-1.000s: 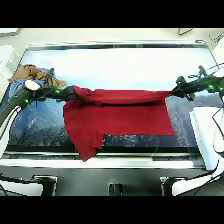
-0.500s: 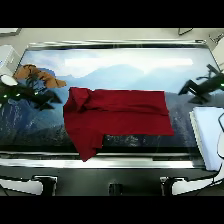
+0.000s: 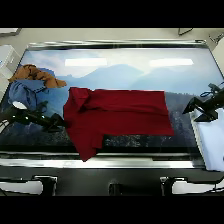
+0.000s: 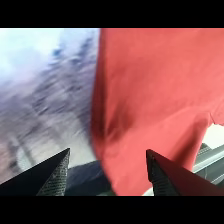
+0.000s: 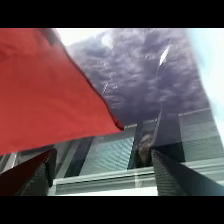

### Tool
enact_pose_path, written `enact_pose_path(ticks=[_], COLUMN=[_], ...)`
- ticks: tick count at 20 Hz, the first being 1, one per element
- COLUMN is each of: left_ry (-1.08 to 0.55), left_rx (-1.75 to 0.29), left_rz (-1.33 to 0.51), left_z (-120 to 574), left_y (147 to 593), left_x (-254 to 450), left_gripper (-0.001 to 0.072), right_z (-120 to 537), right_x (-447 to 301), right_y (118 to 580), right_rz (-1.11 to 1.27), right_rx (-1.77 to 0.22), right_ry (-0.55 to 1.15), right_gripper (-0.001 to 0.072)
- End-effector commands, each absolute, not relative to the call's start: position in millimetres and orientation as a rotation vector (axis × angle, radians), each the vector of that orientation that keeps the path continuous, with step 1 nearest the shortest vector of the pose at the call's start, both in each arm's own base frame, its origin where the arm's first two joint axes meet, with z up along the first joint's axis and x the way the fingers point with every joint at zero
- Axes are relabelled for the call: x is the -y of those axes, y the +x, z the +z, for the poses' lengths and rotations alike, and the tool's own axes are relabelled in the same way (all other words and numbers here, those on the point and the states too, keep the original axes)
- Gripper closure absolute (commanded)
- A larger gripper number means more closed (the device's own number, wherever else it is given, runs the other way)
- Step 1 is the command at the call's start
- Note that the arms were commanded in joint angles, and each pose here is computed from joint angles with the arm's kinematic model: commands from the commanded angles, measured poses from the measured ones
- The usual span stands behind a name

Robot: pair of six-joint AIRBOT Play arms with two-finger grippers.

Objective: Fold the clothes and pants, and hang the long-sleeved shirts on hangers.

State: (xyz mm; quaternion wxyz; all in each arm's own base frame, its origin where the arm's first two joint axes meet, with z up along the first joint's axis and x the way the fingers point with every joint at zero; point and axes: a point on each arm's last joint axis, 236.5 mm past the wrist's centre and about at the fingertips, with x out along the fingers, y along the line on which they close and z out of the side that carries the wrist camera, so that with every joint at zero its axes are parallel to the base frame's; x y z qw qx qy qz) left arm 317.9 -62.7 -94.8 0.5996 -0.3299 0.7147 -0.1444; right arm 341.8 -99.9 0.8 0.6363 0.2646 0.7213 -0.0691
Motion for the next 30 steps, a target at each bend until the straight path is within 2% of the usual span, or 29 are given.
enact_pose_path(ticks=[1, 2, 3, 5, 6, 7, 11, 13, 16, 21, 25, 27, 28, 29, 30], left_ry=[-0.776, -0.765, -0.759, -0.756, -0.746, -0.733, -0.72, -0.716, -0.716, -0.718, -0.719, -0.725, -0.727, -0.724, -0.715], left_rx=[-1.646, -1.65, -1.653, -1.667, -1.671, -1.668, -1.644, -1.637, -1.635, -1.638, -1.641, -1.646, -1.648, -1.649, -1.638], left_rz=[-0.359, -0.367, -0.372, -0.387, -0.407, -0.427, -0.431, -0.431, -0.431, -0.432, -0.433, -0.436, -0.44, -0.45, -0.46], left_z=[-111.3, -112.2, -112.1, -110.6, -109.1, -107.5, -101.2, -98.9, -98.4, -97.4, -97.0, -95.6, -94.8, -92.0, -86.7], left_y=[315.2, 314.6, 313.8, 310.5, 308.1, 307.0, 310.0, 310.7, 311.2, 310.3, 309.8, 309.0, 308.3, 309.0, 313.7], left_x=[86.7, 90.2, 92.7, 95.9, 96.8, 97.3, 96.6, 96.5, 96.5, 97.0, 97.3, 98.0, 98.4, 98.9, 98.5], left_gripper=[0.0209, 0.024, 0.0306, 0.0575, 0.0665, 0.0685, 0.0685, 0.0686, 0.0685, 0.0685, 0.0685, 0.0685, 0.0685, 0.0685, 0.0686], right_z=[-3.1, -3.0, -2.9, -3.2, -4.7, -9.3, -56.9, -82.4, -103.1, -104.6, -109.3, -111.5, -109.6, -105.3, -96.4], right_x=[94.1, 93.8, 93.8, 94.5, 95.1, 94.1, 74.5, 63.0, 56.0, 46.2, 30.0, 20.0, 16.8, 15.9, 15.8], right_y=[332.7, 333.0, 332.8, 332.2, 330.8, 326.6, 291.3, 283.8, 288.0, 314.8, 297.2, 293.8, 294.7, 297.5, 304.2], right_rz=[-0.14, -0.138, -0.139, -0.141, -0.145, -0.148, -0.13, -0.111, -0.119, -0.068, -0.023, 0.021, 0.042, 0.05, 0.068], right_rx=[-1.678, -1.677, -1.678, -1.68, -1.685, -1.701, -1.816, -1.811, -1.772, -1.667, -1.74, -1.761, -1.76, -1.753, -1.727], right_ry=[0.618, 0.619, 0.619, 0.616, 0.614, 0.616, 0.667, 0.698, 0.744, 0.805, 0.785, 0.735, 0.718, 0.708, 0.702], right_gripper=[0.0042, 0.0042, 0.0042, 0.0046, 0.0074, 0.0109, 0.0108, 0.0107, 0.0111, 0.018, 0.0187, 0.0419, 0.0628, 0.0676, 0.0676])
